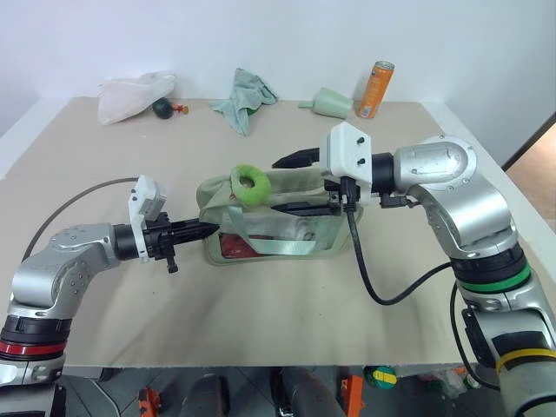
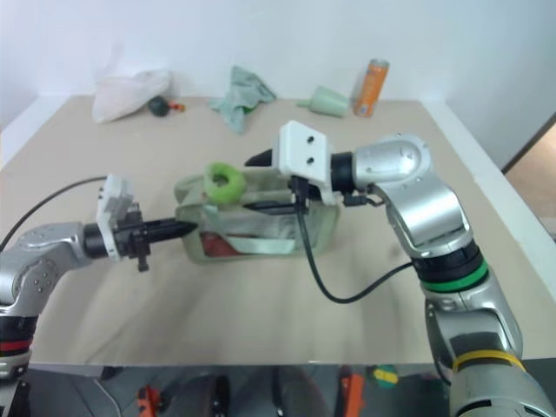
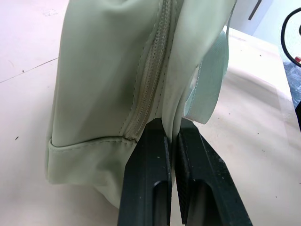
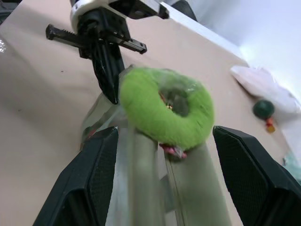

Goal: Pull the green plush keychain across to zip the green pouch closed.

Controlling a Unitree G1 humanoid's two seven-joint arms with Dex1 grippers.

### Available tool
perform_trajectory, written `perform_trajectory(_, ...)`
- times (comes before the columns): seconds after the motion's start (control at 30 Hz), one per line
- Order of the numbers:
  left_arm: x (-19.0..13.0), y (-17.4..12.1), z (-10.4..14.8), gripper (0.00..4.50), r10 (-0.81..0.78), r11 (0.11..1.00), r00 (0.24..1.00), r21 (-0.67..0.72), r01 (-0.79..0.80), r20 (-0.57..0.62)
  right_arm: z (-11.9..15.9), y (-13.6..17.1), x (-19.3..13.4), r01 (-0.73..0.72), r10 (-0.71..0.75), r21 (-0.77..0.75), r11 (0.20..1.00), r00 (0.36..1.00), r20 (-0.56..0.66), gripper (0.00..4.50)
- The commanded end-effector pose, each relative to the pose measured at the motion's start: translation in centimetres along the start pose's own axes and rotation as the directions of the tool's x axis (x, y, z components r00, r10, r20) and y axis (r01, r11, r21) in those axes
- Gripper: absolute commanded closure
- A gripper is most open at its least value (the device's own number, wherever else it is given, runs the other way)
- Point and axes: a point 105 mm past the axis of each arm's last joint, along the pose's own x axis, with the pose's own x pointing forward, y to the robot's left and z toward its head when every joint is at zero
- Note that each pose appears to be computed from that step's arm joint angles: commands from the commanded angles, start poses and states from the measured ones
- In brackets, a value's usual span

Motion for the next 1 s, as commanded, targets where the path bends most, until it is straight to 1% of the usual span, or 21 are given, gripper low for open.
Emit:
perform_trajectory(0.03, 0.4, -0.7, 0.6, 4.5, -0.031, 0.999, 0.999, 0.028, 0.031, 0.014, 1.4, -0.9, 0.3, 0.01, -0.008, -0.072, 0.997, 1.0, 0.027, 1.2)
perform_trajectory(0.33, 0.5, -0.8, 0.7, 4.5, -0.028, 0.999, 0.999, 0.03, 0.028, 0.022, 1.4, -0.8, 2.0, -0.017, 0.021, -0.065, 0.998, 0.998, 0.062, 1.2)
perform_trajectory(0.43, 0.4, -0.8, 0.6, 4.5, -0.022, 0.999, 0.999, 0.028, 0.022, 0.023, 1.4, -0.7, 2.1, -0.033, 0.037, -0.05, 0.998, 0.997, 0.075, 1.94)
perform_trajectory(0.57, 0.3, -0.7, 0.6, 4.5, -0.018, 0.999, 1.0, 0.027, 0.017, 0.024, 1.4, -0.5, 2.1, -0.049, 0.052, -0.041, 0.998, 0.995, 0.08, 3.39)
perform_trajectory(0.63, 0.4, -0.6, 0.6, 4.5, -0.015, 1.0, 1.0, 0.023, 0.015, 0.025, 1.3, -0.5, 2.1, -0.055, 0.058, -0.037, 0.998, 0.995, 0.081, 4.0)
perform_trajectory(0.67, 0.4, -0.6, 0.6, 4.5, -0.015, 1.0, 1.0, 0.023, 0.014, 0.026, 1.3, -0.5, 2.0, -0.056, 0.059, -0.037, 0.998, 0.995, 0.081, 4.37)
perform_trajectory(0.7, 0.4, -0.6, 0.6, 4.5, -0.015, 1.0, 1.0, 0.022, 0.014, 0.027, 1.3, -0.5, 2.0, -0.057, 0.06, -0.036, 0.998, 0.995, 0.08, 4.45)
perform_trajectory(0.87, 0.4, -0.6, 0.6, 4.5, -0.014, 1.0, 0.999, 0.019, 0.014, 0.03, 1.2, -0.7, 1.8, -0.051, 0.054, -0.038, 0.998, 0.996, 0.074, 4.45)
perform_trajectory(1.0, 0.5, -0.7, 0.6, 4.5, -0.017, 1.0, 0.999, 0.018, 0.016, 0.033, 0.2, -3.8, -0.7, 0.119, -0.12, -0.085, 0.989, 0.993, -0.014, 4.45)
